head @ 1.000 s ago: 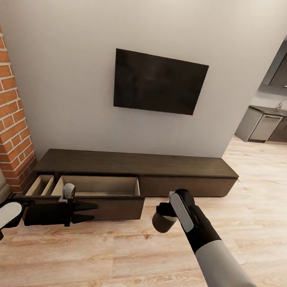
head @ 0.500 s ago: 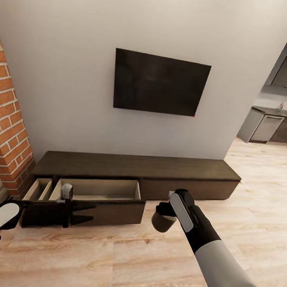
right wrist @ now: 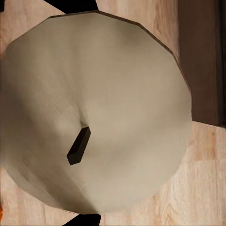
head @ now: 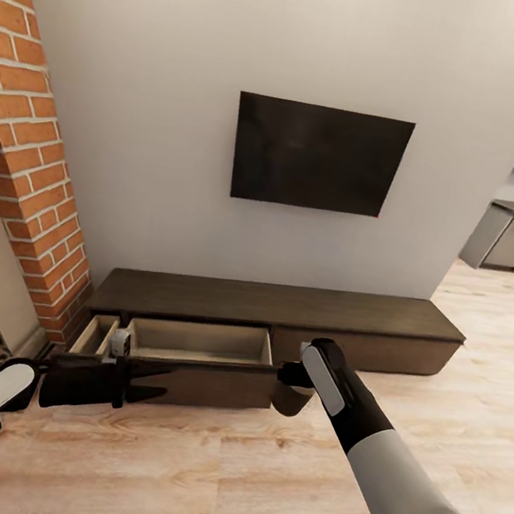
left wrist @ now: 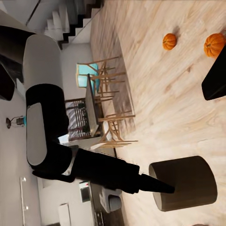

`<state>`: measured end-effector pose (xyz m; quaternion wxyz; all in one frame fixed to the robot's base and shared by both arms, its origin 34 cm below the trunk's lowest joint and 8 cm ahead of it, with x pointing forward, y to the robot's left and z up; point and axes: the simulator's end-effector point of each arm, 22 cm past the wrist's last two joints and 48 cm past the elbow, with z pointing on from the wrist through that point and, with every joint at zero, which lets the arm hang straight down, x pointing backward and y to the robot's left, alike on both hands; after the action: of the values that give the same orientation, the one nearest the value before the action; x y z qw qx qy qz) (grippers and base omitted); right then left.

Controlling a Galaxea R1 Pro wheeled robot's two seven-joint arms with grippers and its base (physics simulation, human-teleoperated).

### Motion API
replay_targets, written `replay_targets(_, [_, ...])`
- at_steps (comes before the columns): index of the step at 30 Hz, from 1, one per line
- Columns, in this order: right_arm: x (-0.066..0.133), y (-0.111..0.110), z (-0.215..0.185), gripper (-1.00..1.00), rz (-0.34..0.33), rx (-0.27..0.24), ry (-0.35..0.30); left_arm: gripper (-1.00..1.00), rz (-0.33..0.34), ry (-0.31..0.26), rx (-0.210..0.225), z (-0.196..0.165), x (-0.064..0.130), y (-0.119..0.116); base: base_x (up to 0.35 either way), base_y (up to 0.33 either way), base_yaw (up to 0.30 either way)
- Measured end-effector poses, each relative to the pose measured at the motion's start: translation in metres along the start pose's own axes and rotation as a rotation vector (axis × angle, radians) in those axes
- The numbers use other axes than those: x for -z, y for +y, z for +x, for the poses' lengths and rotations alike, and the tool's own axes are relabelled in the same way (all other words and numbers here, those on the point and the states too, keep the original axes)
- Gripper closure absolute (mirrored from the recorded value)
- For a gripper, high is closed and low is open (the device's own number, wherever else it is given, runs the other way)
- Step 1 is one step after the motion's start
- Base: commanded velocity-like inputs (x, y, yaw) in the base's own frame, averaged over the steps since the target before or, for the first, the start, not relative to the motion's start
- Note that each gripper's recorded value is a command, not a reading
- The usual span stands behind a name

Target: Place each of the two pumpkins and all three candles from the living room inside a cabinet in the living room (use any cabinet), then make sure every cabinet is closed, and position the cauldron so it is next to a table in the living room.

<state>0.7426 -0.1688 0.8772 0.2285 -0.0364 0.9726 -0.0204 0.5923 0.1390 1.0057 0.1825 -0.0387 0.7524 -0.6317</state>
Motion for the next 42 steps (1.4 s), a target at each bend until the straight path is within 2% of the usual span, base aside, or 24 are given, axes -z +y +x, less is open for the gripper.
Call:
replay_targets(14, [0.002, 0.007, -0.003, 1.00, -0.010, 0.010, -0.015, -1.00, 0.001, 0.001, -0.002, 0.000, 0.000, -0.001, 0.114, 0.000, 0.064])
replay_targets(19, [0.005, 0.013, -0.010, 1.00, -0.013, 0.016, -0.052, -1.00, 0.003, 0.002, -0.004, 0.000, -0.001, -0.002, 0.003, 0.000, 0.000])
replay_targets(42, [0.005, 0.017, -0.009, 1.00, -0.018, 0.021, -0.054, -1.00, 0.002, 0.001, -0.006, 0.000, 0.000, -0.002, 0.106, 0.056, 0.000])
